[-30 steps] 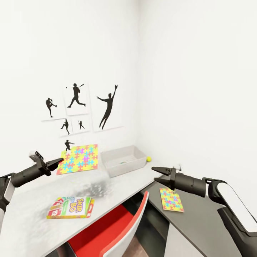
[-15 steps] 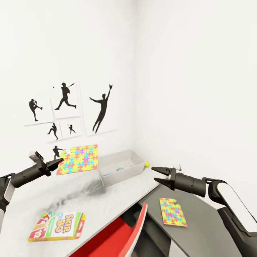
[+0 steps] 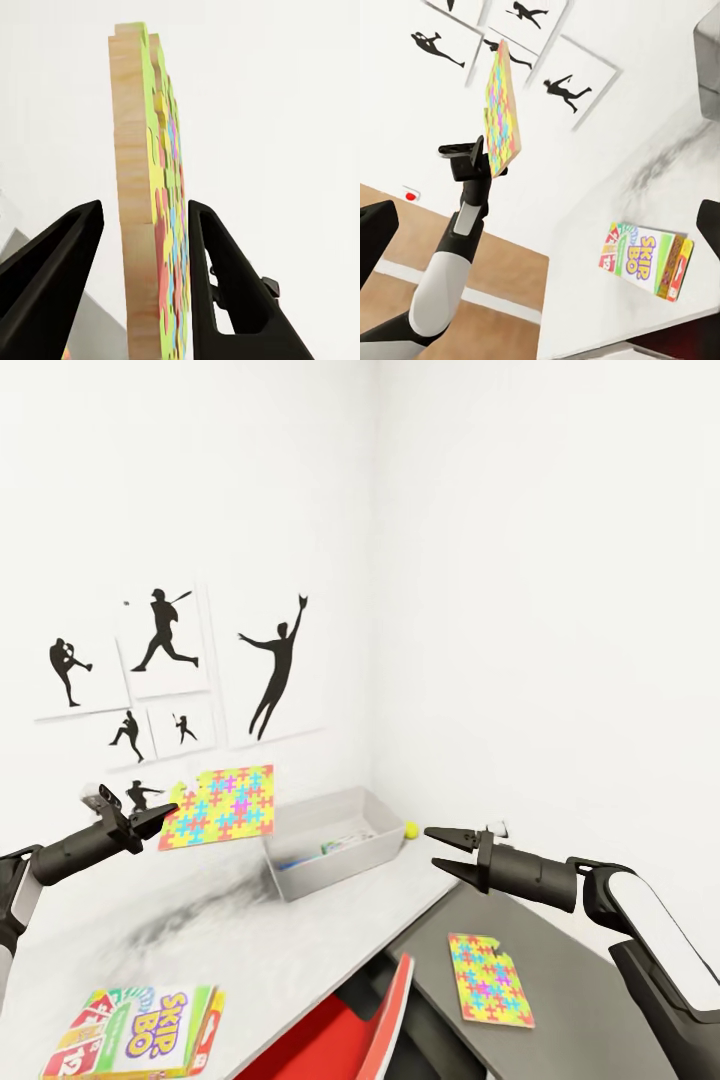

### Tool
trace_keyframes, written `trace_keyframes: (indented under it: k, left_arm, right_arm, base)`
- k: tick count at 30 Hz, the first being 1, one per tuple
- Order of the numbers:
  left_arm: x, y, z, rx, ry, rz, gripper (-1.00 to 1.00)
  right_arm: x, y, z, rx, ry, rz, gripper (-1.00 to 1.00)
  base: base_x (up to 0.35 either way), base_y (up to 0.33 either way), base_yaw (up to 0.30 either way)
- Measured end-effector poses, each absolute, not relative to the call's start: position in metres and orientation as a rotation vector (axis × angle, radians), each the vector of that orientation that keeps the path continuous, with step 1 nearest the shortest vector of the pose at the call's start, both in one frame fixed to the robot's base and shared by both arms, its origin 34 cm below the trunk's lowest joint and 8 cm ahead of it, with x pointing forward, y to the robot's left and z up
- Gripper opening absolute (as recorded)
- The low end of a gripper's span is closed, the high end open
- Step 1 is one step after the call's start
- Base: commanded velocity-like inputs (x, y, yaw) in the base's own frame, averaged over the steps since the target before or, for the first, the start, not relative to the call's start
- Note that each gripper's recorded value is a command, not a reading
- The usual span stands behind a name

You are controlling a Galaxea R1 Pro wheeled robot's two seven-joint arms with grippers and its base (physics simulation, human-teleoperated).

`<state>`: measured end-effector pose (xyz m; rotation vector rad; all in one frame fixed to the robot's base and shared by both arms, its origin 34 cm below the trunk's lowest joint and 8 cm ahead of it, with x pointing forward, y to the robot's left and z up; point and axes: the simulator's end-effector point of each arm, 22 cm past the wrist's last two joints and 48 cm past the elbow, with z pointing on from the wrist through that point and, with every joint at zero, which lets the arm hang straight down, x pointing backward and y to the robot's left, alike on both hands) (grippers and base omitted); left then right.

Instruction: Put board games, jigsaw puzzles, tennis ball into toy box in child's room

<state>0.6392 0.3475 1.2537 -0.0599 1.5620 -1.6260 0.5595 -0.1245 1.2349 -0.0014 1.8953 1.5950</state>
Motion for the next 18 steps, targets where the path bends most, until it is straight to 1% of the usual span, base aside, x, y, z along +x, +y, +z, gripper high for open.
trace_keyframes:
  k: [5, 10, 15, 18]
  left_arm:
    - [0.6391, 0.3475, 1.2537, -0.059, 1.561, -1.627, -1.0]
    - [0.6388, 0.3475, 1.2522, -0.062, 1.563, -1.627, -1.0]
    - [0.6386, 0.3476, 1.2514, -0.063, 1.564, -1.627, -1.0]
    - [0.6385, 0.3476, 1.2513, -0.064, 1.565, -1.626, -1.0]
  right_arm:
    - [0.5597, -0.1246, 1.2347, -0.001, 1.896, 1.595, 1.0]
    - [0.5597, -0.1245, 1.2347, -0.001, 1.896, 1.594, 1.0]
    - [0.5598, -0.1245, 1.2347, -0.001, 1.896, 1.595, 1.0]
    - [0.5594, -0.1244, 1.235, -0.002, 1.895, 1.596, 1.0]
  base:
    - [0.061, -0.005, 0.0]
    - [0.112, -0.077, 0.012]
    - [0.05, -0.019, 0.147]
    - [0.164, 0.048, 0.121]
